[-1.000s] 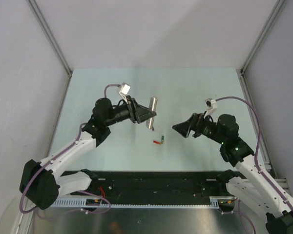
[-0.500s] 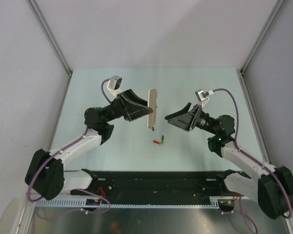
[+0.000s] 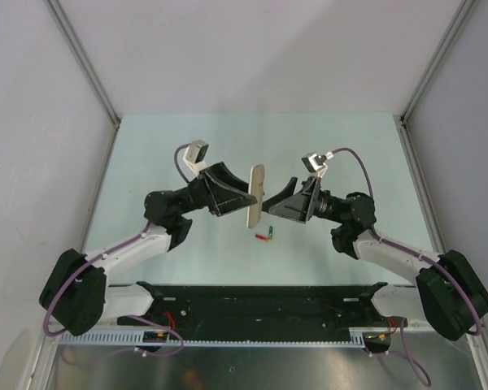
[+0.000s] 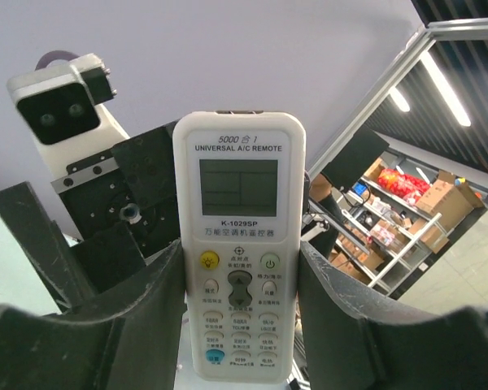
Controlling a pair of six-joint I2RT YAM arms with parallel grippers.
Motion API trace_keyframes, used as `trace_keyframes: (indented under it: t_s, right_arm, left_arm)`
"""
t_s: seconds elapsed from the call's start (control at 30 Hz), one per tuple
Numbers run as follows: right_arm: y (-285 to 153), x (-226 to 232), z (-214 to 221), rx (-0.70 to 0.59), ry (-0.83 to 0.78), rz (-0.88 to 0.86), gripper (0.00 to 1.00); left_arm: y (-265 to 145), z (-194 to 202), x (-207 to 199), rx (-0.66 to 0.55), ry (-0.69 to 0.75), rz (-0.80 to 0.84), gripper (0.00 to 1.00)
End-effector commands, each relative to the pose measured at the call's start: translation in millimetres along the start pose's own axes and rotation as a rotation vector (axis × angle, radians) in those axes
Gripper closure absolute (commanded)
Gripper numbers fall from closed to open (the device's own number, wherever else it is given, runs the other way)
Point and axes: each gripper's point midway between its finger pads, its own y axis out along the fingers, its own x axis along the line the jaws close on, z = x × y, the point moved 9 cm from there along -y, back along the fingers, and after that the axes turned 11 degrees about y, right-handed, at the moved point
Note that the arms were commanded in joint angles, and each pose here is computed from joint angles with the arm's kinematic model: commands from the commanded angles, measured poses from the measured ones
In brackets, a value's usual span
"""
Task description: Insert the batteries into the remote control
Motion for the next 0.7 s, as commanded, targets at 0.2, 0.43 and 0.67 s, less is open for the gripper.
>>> trace_keyframes:
  t_s: [0.2, 0.43, 0.67]
  right_arm:
    - [15.8, 37.6, 6.7, 0.028, -0.236, -0.208, 0.12]
    - [17.9, 47.7, 14.7, 0.044, -0.284, -0.292, 0.24]
    - [15.3, 58.1, 20.8, 0.066, -0.313, -0.336, 0.49]
  left_arm:
    - [5.8, -1.3, -43.6, -0.164, 0.241, 0.221, 1.00]
    - [17.8, -0.8, -51.1, -0.232, 0.221, 0.235, 1.00]
    - [26.5, -0.8, -55.5, -0.254, 0.218, 0.260, 1.00]
